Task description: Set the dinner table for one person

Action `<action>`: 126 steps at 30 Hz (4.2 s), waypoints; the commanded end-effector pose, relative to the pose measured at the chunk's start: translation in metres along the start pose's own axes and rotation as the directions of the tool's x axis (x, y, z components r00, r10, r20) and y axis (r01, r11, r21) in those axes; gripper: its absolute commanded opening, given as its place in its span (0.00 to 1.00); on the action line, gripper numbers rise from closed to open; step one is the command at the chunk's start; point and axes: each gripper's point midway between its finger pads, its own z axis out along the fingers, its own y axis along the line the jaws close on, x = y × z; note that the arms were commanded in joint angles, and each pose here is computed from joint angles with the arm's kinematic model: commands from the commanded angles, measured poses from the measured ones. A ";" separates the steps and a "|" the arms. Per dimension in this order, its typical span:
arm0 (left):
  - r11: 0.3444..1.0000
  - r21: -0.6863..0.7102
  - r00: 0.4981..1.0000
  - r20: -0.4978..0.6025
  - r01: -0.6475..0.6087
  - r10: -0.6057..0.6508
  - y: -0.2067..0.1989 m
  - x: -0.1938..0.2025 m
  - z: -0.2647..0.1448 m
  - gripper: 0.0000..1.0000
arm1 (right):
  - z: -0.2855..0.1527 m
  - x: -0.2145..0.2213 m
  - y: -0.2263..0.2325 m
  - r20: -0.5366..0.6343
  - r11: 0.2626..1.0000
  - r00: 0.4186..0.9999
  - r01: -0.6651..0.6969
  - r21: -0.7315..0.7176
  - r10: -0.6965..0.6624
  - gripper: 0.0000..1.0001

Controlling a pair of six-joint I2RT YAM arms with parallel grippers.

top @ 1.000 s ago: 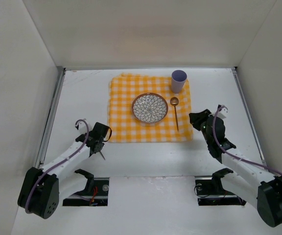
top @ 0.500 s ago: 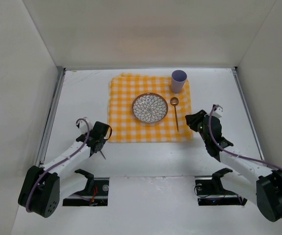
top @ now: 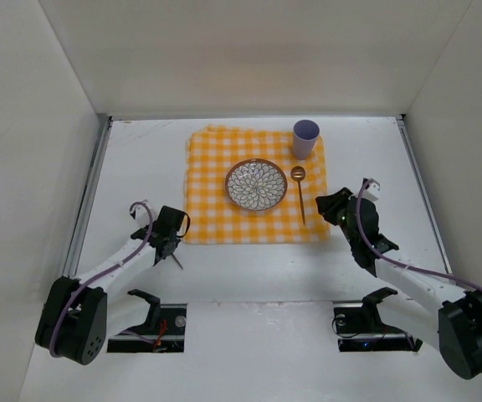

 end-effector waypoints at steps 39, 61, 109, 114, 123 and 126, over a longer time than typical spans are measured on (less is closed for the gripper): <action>0.794 0.198 0.817 0.185 -0.575 0.545 -0.220 -0.054 0.012 0.03 | 0.008 -0.014 0.026 0.038 0.998 0.999 0.003 -0.070 0.000 0.37; 0.769 0.181 0.790 0.142 -0.613 0.596 -0.203 -0.033 0.019 0.06 | 0.008 -0.014 0.028 0.034 0.997 0.999 0.006 -0.076 -0.004 0.37; 0.923 0.361 0.966 0.167 0.129 -0.200 -0.064 -0.057 -0.047 0.53 | -0.015 -0.072 -0.089 0.379 0.938 0.917 -0.014 0.346 -0.126 0.53; 0.918 0.379 0.980 0.101 0.120 -0.170 -0.062 -0.039 -0.044 0.52 | -0.012 -0.067 -0.095 0.373 0.939 0.922 -0.030 0.342 -0.106 0.59; 0.950 0.303 0.997 0.000 0.074 -0.078 -0.049 -0.019 -0.036 0.50 | 0.012 -0.055 -0.096 0.269 0.925 0.954 0.024 0.378 -0.135 0.59; 0.954 0.295 0.998 0.019 0.046 -0.054 -0.051 -0.027 -0.035 0.53 | 0.011 -0.056 -0.099 0.273 0.926 0.954 0.010 0.377 -0.122 0.67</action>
